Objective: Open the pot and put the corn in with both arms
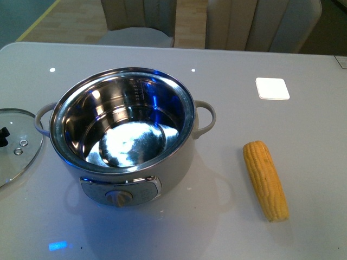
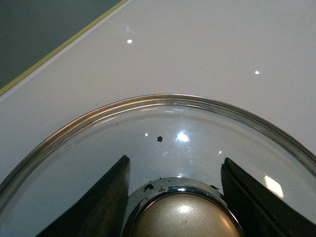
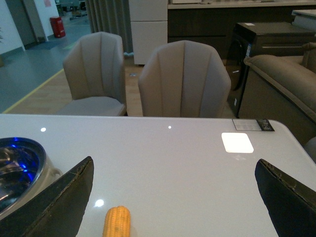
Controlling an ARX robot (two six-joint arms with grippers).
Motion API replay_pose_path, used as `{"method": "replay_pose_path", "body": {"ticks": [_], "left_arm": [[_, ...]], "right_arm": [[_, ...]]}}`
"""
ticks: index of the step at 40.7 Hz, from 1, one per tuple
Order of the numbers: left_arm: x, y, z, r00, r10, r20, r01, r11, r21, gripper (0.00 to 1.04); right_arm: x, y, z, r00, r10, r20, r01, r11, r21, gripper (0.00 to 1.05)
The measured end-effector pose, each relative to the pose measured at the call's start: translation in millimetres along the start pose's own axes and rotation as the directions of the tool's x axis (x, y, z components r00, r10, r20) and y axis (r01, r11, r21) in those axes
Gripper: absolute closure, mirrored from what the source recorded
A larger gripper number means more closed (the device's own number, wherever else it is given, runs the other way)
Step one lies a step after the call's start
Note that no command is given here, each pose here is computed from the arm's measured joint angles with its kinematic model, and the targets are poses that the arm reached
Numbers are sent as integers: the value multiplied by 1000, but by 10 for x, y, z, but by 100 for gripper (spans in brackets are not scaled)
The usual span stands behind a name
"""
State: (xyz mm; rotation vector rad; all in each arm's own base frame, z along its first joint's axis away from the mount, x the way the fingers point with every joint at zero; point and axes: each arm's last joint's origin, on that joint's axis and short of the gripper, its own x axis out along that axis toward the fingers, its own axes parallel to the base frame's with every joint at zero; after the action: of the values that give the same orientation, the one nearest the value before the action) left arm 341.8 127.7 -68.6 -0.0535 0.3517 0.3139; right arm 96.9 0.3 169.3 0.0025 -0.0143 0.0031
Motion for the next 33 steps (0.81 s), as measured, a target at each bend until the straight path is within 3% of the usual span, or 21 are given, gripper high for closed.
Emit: {"method": "replay_pose_path", "body": {"ticks": [7,17,25,33], "left_arm": [[-88,3,91,1000,-11,-10,11,1000,-5,6],[-365,-85,992,994,-52,91,58,996,-60,7],[-663,-296,1404,984,-141,113,152,984,-95,7],[-1339,-582,1967,950,-270,155,291,946,-141,7]], "right_arm": [[0,0,0,1000,0,0,0,1000,0,9],[0,0,0,1000,0,0,0,1000,0,9],[0,0,0,1000,0,0,0,1000,0,9],[0,0,0,1000,0,0,0,1000,0,9]]}}
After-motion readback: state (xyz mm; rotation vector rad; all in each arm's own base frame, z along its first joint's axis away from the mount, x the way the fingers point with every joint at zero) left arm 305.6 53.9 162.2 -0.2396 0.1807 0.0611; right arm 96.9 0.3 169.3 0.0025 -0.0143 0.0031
